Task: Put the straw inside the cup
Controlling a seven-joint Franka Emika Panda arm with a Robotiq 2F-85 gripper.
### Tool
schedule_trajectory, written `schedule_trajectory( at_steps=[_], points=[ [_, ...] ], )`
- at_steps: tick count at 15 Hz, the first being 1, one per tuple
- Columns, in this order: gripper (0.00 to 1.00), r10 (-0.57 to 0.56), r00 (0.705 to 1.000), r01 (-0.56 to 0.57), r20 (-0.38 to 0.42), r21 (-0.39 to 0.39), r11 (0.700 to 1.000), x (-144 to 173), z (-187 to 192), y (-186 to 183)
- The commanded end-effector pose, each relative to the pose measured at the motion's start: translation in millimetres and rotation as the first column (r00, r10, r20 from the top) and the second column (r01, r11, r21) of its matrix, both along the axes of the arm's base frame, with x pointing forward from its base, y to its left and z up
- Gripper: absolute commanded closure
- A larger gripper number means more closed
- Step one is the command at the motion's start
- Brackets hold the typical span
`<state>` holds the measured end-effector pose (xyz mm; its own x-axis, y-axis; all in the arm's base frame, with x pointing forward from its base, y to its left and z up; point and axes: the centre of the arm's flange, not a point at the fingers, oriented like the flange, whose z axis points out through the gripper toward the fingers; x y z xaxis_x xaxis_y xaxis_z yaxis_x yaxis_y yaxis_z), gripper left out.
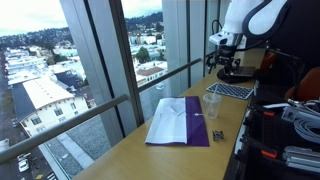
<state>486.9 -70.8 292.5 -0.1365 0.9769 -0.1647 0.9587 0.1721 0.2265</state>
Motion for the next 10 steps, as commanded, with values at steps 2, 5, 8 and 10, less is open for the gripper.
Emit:
schedule_trajectory(
  at_steps=[2, 5, 8, 10],
  points=[
    [0.00, 0.009, 0.998, -0.009, 0.055, -0.001, 1.000, 38, 18, 1],
    [0.00, -0.019, 0.999, 0.019, 0.051, 0.009, 1.000, 44, 26, 3],
    [0.00, -0.063, 0.997, 0.063, 0.045, 0.002, 0.998, 38, 23, 0],
    [0.00, -0.107, 0.994, 0.107, 0.038, 0.001, 0.994, 41, 27, -1]
  ],
)
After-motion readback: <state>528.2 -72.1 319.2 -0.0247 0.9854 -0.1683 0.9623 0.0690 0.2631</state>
